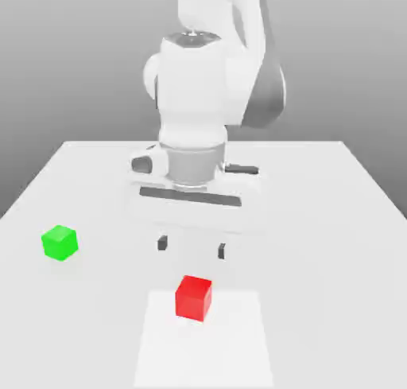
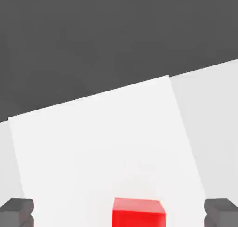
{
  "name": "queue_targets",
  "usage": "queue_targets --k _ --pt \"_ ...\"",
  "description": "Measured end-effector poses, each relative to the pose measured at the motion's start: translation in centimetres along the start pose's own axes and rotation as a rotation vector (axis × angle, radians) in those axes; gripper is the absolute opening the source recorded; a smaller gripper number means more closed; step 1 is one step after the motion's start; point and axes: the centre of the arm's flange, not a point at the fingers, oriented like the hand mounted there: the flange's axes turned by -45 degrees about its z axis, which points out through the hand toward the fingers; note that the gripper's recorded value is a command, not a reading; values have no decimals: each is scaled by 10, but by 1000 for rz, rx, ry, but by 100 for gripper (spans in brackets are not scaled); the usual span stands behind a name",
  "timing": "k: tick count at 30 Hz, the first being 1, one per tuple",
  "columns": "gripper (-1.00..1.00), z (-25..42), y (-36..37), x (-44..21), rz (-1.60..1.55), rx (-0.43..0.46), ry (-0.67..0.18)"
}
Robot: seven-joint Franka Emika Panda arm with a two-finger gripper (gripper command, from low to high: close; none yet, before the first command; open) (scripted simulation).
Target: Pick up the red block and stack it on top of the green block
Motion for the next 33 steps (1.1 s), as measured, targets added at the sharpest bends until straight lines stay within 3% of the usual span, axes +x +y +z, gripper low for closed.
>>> queue_targets --k 6,7,14,21,27,33 --pt "0 62 3 -10 10 -5 -25" --pt "-100 68 3 -10 10 -5 -26" --pt "-100 68 3 -10 10 -5 -25" --pt "-100 13 2 -9 9 -6 -25" --pt "-100 -10 118 3 138 -18 -20" --pt "-100 -27 252 -34 296 -20 -22"
